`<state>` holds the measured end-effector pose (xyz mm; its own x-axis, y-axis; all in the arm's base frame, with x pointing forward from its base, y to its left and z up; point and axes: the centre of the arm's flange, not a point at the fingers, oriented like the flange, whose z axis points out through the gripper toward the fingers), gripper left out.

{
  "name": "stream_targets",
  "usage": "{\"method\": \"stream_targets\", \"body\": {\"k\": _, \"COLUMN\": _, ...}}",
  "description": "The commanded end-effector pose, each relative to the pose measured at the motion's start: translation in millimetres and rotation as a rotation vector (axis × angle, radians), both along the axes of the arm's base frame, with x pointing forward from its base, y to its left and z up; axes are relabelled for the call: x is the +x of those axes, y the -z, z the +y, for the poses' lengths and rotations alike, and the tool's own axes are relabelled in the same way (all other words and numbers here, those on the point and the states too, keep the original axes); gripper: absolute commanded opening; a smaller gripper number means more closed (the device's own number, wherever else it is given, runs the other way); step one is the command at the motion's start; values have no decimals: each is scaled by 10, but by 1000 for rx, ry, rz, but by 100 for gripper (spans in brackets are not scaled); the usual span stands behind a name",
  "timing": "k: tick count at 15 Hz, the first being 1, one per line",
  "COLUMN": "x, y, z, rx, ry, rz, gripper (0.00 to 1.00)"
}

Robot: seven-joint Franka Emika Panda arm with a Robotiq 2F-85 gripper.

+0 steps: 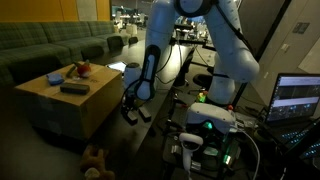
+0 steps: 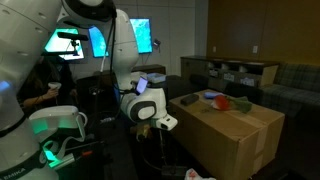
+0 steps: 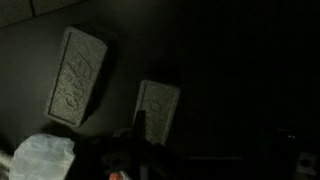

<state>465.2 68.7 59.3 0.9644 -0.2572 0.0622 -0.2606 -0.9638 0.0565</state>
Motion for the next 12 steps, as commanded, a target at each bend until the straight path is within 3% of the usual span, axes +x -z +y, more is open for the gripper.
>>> {"method": "stream_targets", "body": {"k": 1, "x": 19, "y": 222, "z": -240, "rx": 70, "ry": 33, "rz": -21, "gripper": 100}}
{"method": "stream_targets", "body": {"k": 12, "x": 196, "y": 657, "z": -432, "rx": 168, "ry": 13, "rz": -8, "gripper": 100}}
